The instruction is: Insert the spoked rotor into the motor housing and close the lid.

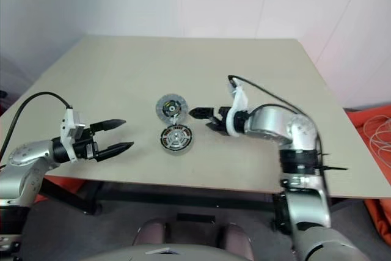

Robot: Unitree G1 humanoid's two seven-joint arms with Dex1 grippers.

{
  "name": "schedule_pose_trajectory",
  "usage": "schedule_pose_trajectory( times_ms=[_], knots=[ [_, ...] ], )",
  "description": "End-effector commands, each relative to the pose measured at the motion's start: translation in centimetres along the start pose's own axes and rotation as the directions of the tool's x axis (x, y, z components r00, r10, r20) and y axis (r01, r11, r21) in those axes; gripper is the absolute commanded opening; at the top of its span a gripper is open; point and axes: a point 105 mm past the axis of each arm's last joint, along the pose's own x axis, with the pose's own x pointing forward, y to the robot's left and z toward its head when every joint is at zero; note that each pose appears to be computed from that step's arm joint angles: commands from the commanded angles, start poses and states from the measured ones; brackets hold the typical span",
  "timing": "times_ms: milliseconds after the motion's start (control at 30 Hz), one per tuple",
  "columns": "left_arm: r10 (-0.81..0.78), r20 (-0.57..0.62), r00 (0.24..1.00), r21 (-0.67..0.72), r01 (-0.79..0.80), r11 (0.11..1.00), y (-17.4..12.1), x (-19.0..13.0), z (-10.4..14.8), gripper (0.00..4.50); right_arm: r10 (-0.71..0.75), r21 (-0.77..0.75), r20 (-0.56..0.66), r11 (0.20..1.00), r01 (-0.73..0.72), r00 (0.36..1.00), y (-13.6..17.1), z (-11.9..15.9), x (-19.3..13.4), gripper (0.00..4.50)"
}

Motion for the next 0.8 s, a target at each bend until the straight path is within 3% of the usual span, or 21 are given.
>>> schedule_pose_trajectory(
  times_ms=[33,167,233,300,500,667,767,800],
  knots=[
    [-0.015,0.02,1.0,0.043,0.015,0.999,0.3,0.5,0.9,4.5,-0.029,-0.38,0.05,0.924,0.045,0.998,1.9,0.6,-0.5,4.47],
    [-0.022,0.025,0.999,0.039,0.021,0.999,0.3,0.7,0.9,4.5,0.065,-0.642,0.103,0.767,0.016,0.992,1.7,0.5,0.7,3.53],
    [-0.024,0.025,0.999,0.036,0.023,0.999,0.2,0.8,0.7,4.5,0.101,-0.797,0.092,0.604,0.013,0.991,1.7,0.4,1.7,2.82],
    [-0.024,0.026,0.999,0.033,0.023,0.999,0.2,0.8,0.7,4.5,0.14,-0.862,0.067,0.507,-0.014,0.988,1.9,0.3,2.4,2.11],
    [-0.021,0.027,0.999,0.031,0.02,0.999,0.1,0.9,0.6,4.5,0.233,-0.893,0.076,0.449,-0.038,0.969,3.1,1.4,5.1,0.03],
    [-0.015,0.03,0.999,0.031,0.014,0.999,0.1,0.9,0.7,4.5,0.277,-0.888,0.006,0.444,-0.122,0.961,3.6,0.2,7.4,0.03],
    [-0.015,0.032,0.999,0.031,0.014,0.999,0.1,1.0,0.7,4.5,0.277,-0.845,-0.021,0.508,-0.165,0.961,2.8,-0.4,8.5,0.03],
    [-0.015,0.033,0.999,0.031,0.014,0.999,0.1,1.0,0.7,4.5,0.258,-0.851,-0.061,0.491,-0.186,0.964,2.1,-1.2,8.9,0.03]
  ],
)
